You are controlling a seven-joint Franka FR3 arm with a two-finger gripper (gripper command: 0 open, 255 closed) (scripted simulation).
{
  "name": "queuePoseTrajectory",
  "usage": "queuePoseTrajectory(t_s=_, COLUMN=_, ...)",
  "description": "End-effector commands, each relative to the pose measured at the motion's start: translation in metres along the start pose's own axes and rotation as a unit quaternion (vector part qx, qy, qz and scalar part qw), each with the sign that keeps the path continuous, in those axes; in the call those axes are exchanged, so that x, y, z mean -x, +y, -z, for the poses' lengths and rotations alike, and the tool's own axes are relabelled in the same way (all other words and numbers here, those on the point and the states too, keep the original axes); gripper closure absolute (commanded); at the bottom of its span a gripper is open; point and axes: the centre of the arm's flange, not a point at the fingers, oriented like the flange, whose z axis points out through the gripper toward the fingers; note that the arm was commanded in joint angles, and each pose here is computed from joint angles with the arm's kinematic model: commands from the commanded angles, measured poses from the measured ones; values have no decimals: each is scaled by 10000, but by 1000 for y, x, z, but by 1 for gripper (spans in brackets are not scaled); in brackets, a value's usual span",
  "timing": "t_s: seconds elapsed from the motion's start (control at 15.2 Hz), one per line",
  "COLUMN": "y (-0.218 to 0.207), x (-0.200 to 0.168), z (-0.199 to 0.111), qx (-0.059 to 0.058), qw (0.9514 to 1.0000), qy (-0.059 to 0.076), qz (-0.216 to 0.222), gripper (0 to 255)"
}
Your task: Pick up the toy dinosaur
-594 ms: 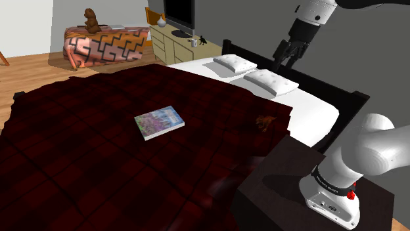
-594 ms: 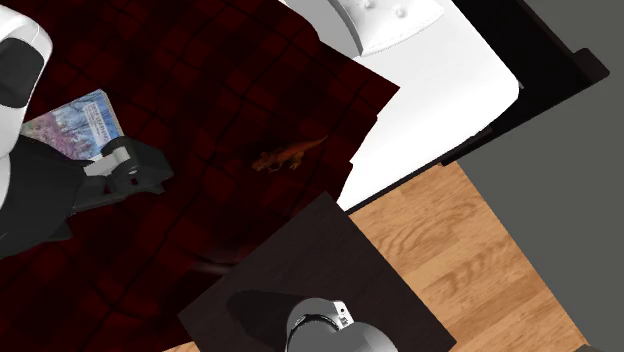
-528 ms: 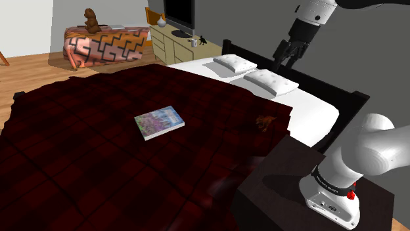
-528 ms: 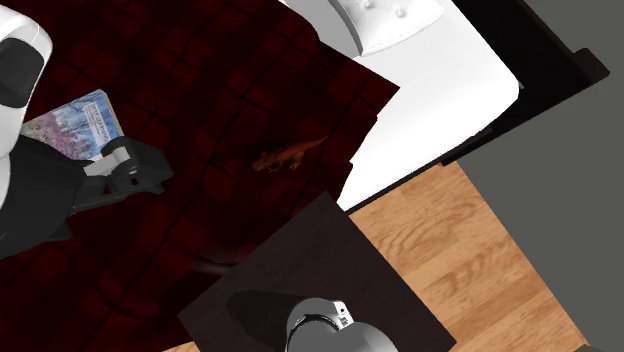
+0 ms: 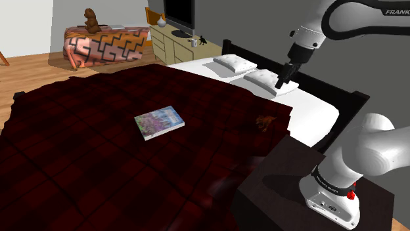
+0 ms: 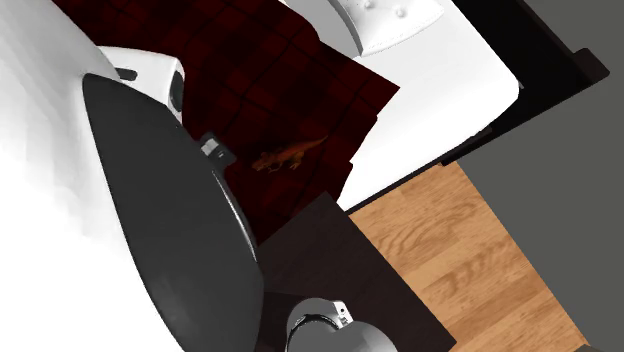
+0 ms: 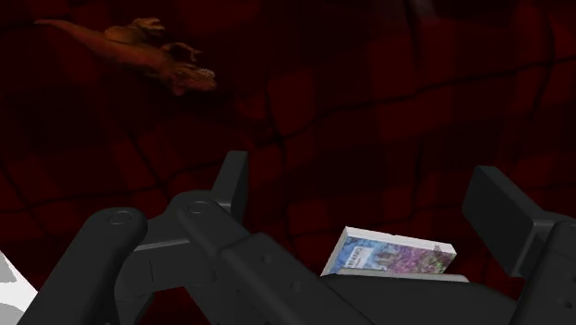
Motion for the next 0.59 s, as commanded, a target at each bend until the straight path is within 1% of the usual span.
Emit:
queuePoseTrajectory(t_s=0.0, y=19, x=1, z=-19, qx=-17, qw=9995, qy=-52, qz=325, gripper=0)
queuePoseTrajectory(t_s=0.26, y=53, x=2, z=-60, qx=-52, qw=9956, qy=-159, qz=922, gripper=0)
queuePoseTrajectory(t_s=0.53, y=87, x=1, z=-101, qx=-87, qw=9881, qy=-266, qz=1515, gripper=0)
